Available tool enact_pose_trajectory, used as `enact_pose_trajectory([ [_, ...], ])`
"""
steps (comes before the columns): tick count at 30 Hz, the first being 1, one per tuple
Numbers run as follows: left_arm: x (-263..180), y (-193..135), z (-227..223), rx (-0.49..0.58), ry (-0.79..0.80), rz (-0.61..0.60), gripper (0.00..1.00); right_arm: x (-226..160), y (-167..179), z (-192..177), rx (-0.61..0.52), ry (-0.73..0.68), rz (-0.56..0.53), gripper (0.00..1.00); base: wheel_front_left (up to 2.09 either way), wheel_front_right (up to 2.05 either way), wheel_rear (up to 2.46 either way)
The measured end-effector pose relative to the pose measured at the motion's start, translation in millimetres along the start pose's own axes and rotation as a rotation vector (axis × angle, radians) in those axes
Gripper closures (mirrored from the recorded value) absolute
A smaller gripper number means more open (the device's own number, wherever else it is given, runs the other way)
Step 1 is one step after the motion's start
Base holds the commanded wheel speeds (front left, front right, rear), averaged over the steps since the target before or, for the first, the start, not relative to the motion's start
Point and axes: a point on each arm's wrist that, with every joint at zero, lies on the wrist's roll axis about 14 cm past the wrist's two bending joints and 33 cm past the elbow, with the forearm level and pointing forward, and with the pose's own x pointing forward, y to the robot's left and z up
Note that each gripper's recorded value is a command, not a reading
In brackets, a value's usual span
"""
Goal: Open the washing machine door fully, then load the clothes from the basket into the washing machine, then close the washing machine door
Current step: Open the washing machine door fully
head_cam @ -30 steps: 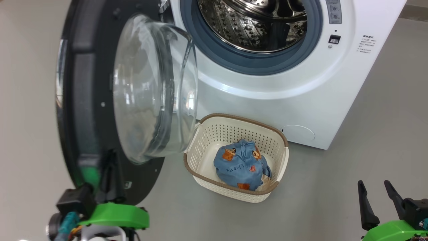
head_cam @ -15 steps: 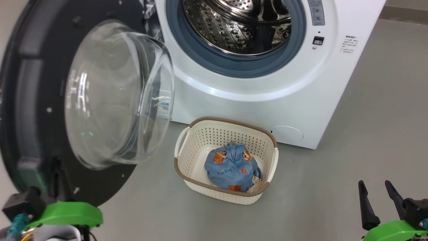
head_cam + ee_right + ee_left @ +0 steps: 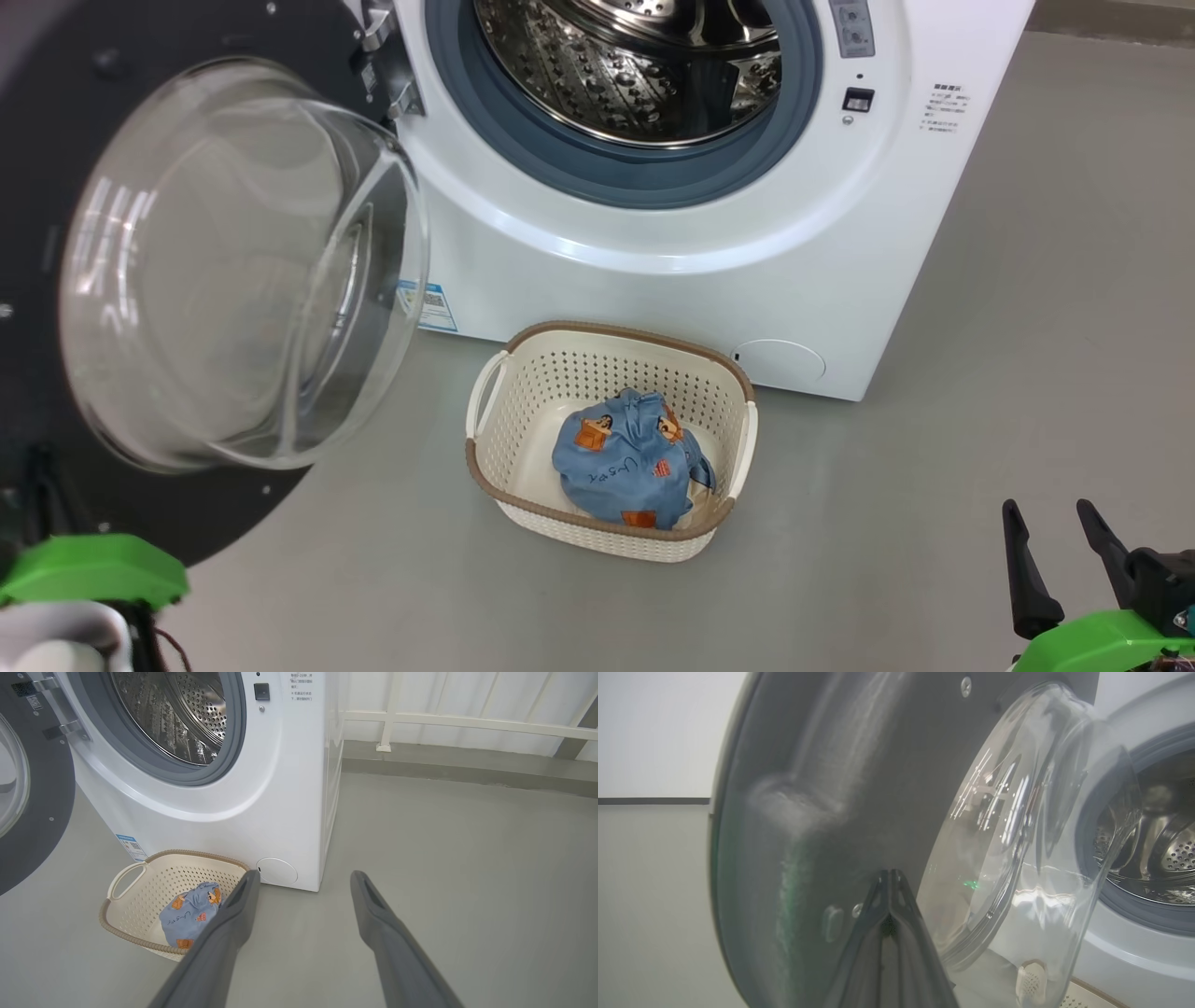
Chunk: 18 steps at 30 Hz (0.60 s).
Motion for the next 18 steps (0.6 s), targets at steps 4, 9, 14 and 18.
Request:
enact_pose_trajectory([
  [4, 13.0, 6.7, 2.8, -0.003, 0.006, 0.018, 1.00, -0.7, -2.6, -1.1, 0.002, 0.002, -0.008, 0.00, 0.00, 0.00, 0.00],
  [9, 23.2, 11.7, 4.6, -0.002, 0.010, 0.041, 1.00, -1.1, -4.8, -0.6, 0.005, 0.001, -0.015, 0.00, 0.00, 0.00, 0.00],
  [14, 30.0, 17.5, 4.8, -0.006, 0.019, 0.063, 1.00, -1.7, -6.2, -3.4, 0.007, 0.009, -0.019, 0.00, 0.00, 0.00, 0.00],
  [18, 33.9, 21.2, 5.1, -0.014, 0.022, 0.074, 1.00, -1.8, -7.4, -4.4, 0.008, 0.011, -0.023, 0.00, 0.00, 0.00, 0.00],
])
